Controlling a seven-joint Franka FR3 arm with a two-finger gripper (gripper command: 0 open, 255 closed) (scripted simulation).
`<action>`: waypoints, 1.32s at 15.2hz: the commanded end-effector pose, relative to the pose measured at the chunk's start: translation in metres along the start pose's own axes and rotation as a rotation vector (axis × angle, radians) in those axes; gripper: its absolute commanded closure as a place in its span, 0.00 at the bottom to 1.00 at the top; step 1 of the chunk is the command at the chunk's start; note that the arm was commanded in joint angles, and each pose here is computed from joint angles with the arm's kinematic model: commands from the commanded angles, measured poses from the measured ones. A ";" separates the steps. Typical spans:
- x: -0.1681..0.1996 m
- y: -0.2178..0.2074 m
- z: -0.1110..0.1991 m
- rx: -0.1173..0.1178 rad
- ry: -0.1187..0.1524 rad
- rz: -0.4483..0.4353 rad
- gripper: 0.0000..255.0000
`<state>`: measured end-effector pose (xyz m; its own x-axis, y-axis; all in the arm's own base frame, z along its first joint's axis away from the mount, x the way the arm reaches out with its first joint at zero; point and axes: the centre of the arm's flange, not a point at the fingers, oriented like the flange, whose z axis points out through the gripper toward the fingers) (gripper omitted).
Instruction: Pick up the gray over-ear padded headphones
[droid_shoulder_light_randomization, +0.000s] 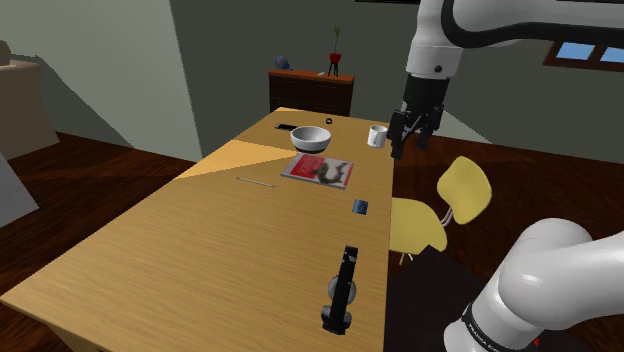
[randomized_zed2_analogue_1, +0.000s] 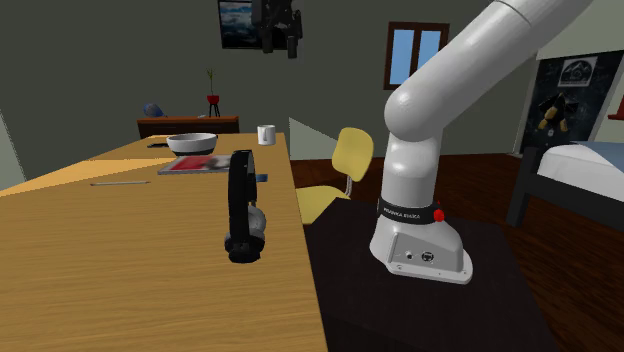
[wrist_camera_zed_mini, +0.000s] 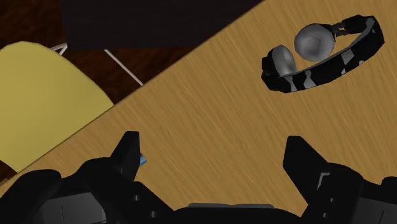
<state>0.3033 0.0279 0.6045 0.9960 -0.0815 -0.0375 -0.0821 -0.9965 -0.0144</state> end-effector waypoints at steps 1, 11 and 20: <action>0.000 0.000 0.000 0.000 0.000 0.000 0.00; -0.052 -0.099 0.077 -0.010 0.049 0.485 0.00; -0.051 -0.199 0.149 -0.019 0.093 0.922 0.00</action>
<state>0.2618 0.2215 0.4664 0.5832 -0.8108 0.0504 -0.8118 -0.5839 0.0012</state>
